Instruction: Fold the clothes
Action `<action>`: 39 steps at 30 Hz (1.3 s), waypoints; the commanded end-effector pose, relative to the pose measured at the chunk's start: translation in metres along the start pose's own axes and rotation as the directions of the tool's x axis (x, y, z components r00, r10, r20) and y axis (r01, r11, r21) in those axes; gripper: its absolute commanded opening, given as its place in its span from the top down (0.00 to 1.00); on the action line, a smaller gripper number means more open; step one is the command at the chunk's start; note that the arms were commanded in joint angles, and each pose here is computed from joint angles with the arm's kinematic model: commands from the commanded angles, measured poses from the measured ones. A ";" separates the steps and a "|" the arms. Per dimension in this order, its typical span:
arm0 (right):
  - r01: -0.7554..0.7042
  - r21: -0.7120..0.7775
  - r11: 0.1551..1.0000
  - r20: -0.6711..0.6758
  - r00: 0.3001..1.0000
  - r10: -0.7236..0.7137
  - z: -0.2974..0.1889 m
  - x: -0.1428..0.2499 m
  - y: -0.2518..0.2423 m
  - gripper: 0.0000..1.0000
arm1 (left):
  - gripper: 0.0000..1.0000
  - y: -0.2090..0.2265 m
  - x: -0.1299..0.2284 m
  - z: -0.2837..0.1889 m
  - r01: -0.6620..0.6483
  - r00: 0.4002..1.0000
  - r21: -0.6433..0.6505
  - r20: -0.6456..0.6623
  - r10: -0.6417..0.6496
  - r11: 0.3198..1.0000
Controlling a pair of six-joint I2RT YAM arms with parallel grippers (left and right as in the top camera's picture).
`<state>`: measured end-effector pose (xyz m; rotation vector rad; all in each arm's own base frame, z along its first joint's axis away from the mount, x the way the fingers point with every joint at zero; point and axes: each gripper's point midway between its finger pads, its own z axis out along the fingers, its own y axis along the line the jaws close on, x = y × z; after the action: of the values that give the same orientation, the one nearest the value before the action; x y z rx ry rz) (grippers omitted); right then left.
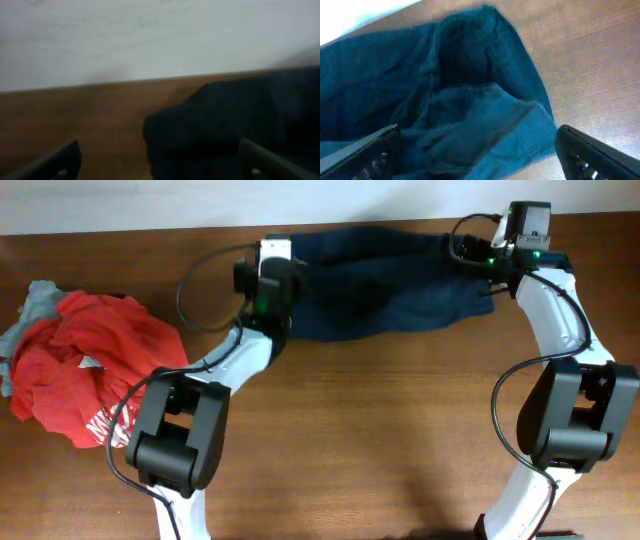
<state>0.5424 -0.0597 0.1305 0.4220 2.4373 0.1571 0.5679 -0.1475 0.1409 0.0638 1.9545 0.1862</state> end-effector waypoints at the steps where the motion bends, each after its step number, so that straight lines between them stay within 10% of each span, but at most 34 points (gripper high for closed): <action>1: -0.004 0.024 1.000 -0.005 1.000 0.004 -0.007 -0.001 -0.006 0.01 | 0.01 -0.001 -0.033 -0.001 -0.021 1.000 0.003 -0.012 0.021 1.000; 12: 0.159 -0.034 0.987 0.071 0.985 -0.156 -0.116 -0.030 0.024 0.01 | 0.01 -0.038 -0.040 -0.040 -0.101 0.949 0.302 -0.256 0.183 0.948; 15: 0.196 -0.042 0.980 -0.014 0.980 -0.197 -0.120 -0.007 0.026 0.05 | 0.29 -0.051 -0.020 -0.052 -0.075 0.922 0.402 -0.321 0.218 0.913; 17: 0.207 -0.048 0.977 -0.082 0.974 -0.211 -0.112 0.011 0.027 0.27 | 0.70 -0.059 -0.010 -0.060 -0.052 0.905 0.455 -0.354 0.234 0.889; 21: 0.238 -0.097 0.967 -0.147 0.957 -0.250 -0.089 0.034 0.046 0.93 | 0.99 -0.070 0.007 -0.061 -0.044 0.886 0.484 -0.385 0.258 0.874; 39: 0.339 -0.170 0.925 -0.004 0.939 -0.345 0.064 0.042 0.106 0.96 | 0.99 -0.129 0.038 0.024 -0.080 0.962 0.467 -0.197 0.191 0.881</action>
<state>0.5707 0.0533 0.1034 -0.0748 2.4569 0.2204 0.5696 -0.2656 0.1161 0.5099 2.1895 -0.2156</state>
